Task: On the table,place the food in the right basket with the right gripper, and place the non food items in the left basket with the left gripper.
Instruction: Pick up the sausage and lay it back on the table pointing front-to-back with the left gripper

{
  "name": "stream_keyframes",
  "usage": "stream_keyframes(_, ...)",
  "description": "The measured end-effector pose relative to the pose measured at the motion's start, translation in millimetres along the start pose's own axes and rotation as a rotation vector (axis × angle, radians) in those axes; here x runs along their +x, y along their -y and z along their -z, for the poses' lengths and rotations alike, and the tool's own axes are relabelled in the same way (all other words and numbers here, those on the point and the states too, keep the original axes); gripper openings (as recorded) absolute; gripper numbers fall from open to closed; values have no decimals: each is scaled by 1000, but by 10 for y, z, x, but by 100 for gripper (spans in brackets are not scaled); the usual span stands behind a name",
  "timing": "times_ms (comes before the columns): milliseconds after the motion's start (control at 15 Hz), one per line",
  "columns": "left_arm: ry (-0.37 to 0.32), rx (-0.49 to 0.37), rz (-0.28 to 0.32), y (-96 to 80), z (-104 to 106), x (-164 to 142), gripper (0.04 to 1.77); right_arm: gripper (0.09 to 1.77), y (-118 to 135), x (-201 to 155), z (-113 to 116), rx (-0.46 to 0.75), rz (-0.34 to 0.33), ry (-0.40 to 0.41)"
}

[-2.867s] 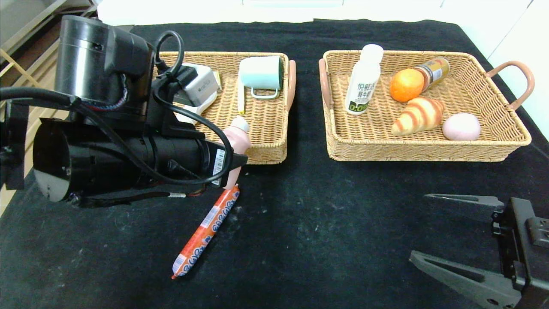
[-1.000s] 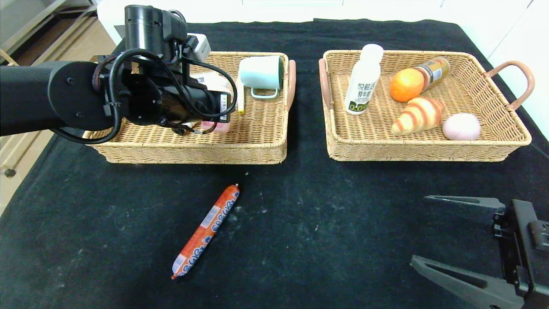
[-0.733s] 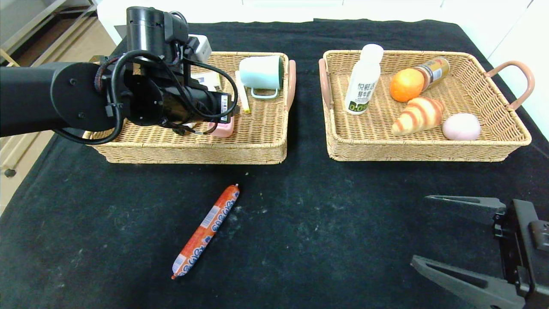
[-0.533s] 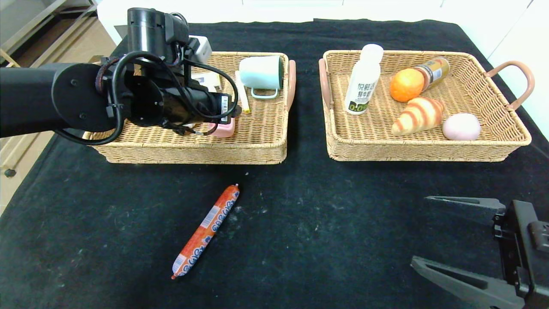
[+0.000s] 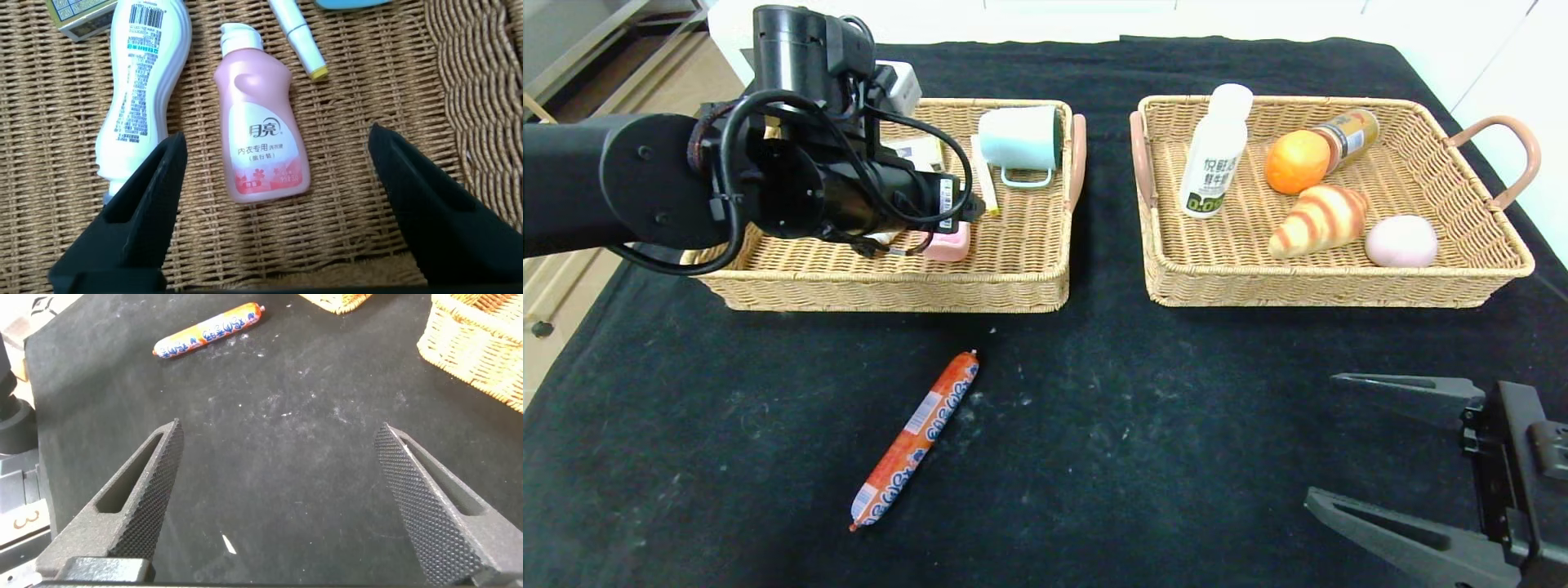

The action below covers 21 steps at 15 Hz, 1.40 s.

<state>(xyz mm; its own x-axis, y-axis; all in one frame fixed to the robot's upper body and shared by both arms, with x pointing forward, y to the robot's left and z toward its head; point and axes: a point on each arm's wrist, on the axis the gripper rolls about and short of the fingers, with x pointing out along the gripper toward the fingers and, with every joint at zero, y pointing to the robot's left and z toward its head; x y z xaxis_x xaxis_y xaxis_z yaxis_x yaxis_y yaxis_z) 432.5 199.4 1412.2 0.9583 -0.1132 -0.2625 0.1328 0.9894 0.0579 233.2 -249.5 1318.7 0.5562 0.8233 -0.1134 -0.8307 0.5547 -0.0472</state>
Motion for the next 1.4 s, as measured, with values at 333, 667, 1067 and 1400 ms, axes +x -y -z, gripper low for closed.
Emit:
stream_keyframes(333, -7, 15, 9, -45, -28, -204, 166, 171, 2, 5, 5, 1, -1, -3)
stream_keyframes(667, -111, 104, 48, -33, 106, -533, 169, 171, -12, 17, 15, -2, -10, -7)
stream_keyframes(1067, -292, 210, 124, 61, 414, -926, 170, 171, -15, 20, 26, -2, -13, -12)
stream_keyframes(1400, -448, 276, 158, 133, 800, -982, 170, 171, -37, 33, 35, -1, -24, -16)
